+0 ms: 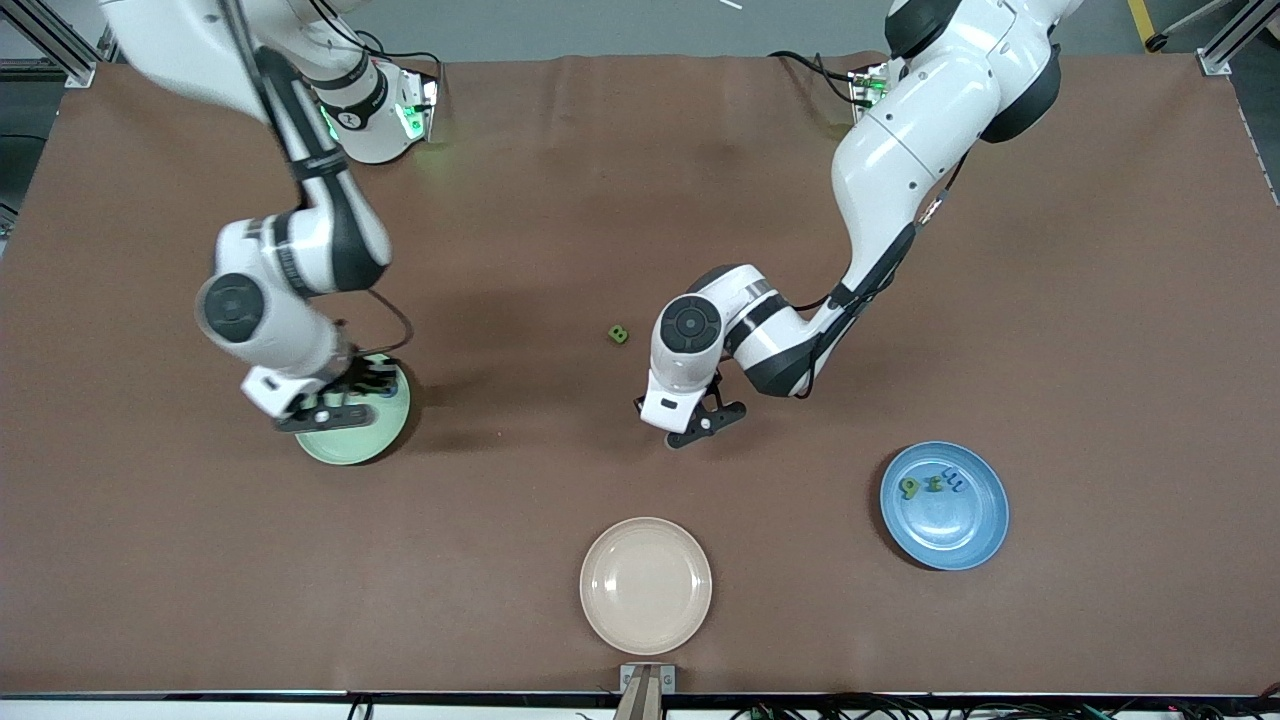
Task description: Sort upper and lower case letters into plates
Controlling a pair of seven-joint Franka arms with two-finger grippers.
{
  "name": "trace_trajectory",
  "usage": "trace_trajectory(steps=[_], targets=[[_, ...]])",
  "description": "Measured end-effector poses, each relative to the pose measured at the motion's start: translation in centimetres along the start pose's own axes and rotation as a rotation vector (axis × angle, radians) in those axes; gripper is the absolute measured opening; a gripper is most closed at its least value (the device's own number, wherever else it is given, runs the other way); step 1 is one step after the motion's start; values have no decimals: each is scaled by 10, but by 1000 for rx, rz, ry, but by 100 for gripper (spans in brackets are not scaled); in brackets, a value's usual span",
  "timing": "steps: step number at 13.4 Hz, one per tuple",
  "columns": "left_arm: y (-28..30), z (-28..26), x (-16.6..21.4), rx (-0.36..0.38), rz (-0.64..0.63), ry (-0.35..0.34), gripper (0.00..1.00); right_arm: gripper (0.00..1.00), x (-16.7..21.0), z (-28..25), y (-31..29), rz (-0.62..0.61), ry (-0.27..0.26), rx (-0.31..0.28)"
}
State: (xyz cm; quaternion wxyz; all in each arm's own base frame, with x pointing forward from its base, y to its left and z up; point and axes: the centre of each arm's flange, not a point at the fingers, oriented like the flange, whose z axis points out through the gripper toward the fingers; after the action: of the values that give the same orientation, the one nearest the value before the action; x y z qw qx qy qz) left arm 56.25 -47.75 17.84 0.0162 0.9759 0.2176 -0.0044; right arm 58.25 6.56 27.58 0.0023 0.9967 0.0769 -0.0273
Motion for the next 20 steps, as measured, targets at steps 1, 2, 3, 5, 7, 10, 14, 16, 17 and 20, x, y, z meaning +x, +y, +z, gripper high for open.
trace_trajectory(steps=[1,2,3,5,7,10,14,16,17,20], targets=[[0,3,-1,2,3,8,57,35,-2,4,29,-30,15,0],[2,4,-2,5,7,16,50,35,-4,10,51,-52,21,-1],[4,3,-4,5,11,23,45,35,-7,19,66,-66,20,-3],[5,2,-4,6,13,30,38,35,-11,43,77,-77,-2,-2],[5,1,-2,3,10,32,25,35,-12,61,75,-80,-21,-2],[0,-12,20,5,-17,51,25,35,-12,74,73,-84,-30,-1],[-53,-85,120,39,-26,103,25,72,-6,69,70,-59,-11,20],[-96,-106,167,93,25,96,25,93,0,65,52,-13,-3,45],[-117,-109,186,109,51,85,25,100,3,64,32,25,-4,50],[-181,-103,241,124,118,43,25,100,5,63,-73,155,-12,44]])
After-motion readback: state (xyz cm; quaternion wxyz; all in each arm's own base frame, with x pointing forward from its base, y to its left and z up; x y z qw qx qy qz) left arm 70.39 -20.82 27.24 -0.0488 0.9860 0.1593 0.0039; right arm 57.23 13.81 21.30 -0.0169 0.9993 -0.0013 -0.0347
